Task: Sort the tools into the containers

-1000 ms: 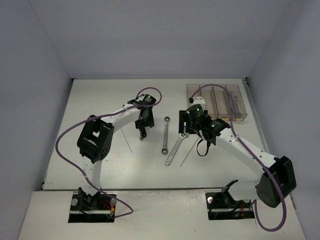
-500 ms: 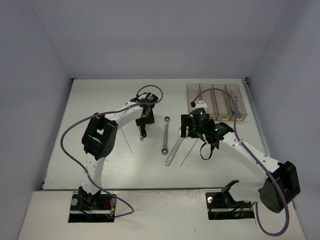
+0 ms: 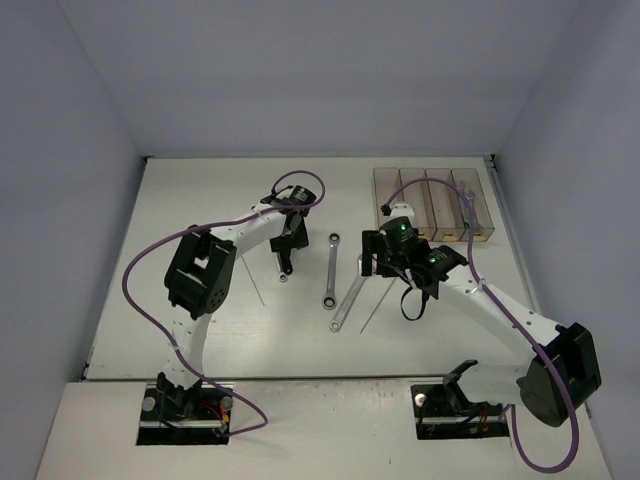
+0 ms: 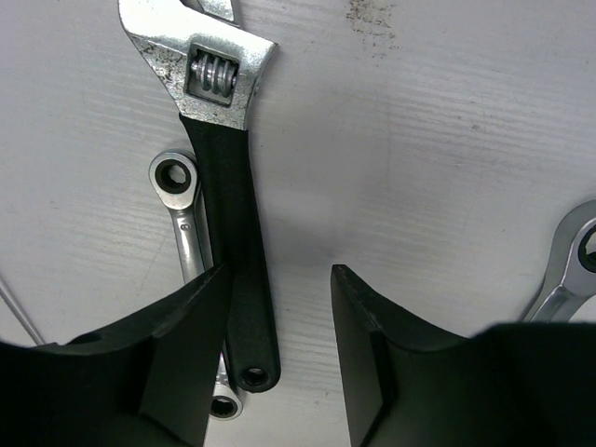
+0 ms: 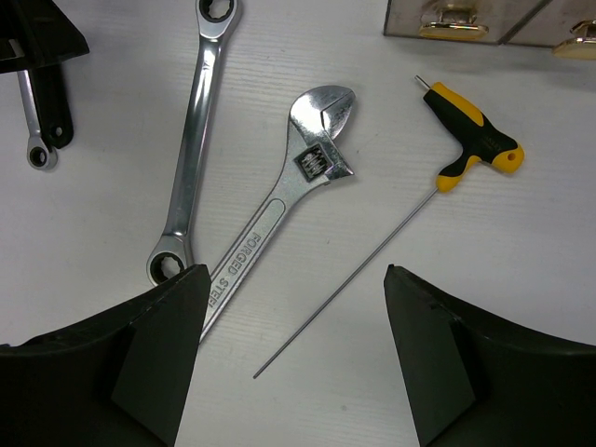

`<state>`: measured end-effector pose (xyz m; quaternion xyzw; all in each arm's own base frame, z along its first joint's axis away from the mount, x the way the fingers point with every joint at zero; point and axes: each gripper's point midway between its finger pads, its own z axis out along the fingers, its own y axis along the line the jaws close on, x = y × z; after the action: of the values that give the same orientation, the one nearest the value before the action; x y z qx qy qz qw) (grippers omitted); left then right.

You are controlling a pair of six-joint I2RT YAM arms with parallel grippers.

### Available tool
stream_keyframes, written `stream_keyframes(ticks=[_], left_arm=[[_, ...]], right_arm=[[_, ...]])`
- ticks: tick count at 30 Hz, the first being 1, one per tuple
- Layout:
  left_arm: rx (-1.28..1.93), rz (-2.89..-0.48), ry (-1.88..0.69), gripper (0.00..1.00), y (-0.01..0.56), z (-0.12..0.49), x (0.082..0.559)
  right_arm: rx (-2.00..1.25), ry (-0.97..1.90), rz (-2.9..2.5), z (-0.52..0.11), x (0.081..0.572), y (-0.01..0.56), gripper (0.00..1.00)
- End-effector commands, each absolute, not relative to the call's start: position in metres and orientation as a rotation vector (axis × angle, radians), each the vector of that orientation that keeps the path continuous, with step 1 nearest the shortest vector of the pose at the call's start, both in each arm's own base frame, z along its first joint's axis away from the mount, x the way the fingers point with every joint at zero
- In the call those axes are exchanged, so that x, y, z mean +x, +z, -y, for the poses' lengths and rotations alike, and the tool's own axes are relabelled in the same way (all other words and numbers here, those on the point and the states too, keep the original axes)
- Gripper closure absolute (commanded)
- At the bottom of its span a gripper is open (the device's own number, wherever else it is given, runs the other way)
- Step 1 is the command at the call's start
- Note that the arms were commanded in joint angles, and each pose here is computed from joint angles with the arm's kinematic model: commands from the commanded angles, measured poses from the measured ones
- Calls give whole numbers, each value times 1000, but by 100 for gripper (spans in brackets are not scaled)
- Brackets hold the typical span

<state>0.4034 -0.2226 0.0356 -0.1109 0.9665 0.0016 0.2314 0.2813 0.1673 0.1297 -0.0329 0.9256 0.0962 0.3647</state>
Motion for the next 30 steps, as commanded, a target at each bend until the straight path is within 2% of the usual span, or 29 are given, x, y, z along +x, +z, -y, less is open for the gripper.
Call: stream_keyframes(ticks=[1, 6, 18, 30], left_arm=[[-354, -2590, 24, 51, 59, 209, 416], [-360, -2552, 32, 51, 73, 205, 418], [-382, -2594, 11, 51, 57, 206, 421], [-378, -2547, -9, 58, 75, 211, 427]], right_arm=[[-82, 268, -2342, -169, 287, 139, 27], [-90, 276, -2345, -171, 288, 139, 27], [-91, 278, -2349, -171, 286, 136, 27], [-93, 281, -2362, -171, 283, 130, 27]])
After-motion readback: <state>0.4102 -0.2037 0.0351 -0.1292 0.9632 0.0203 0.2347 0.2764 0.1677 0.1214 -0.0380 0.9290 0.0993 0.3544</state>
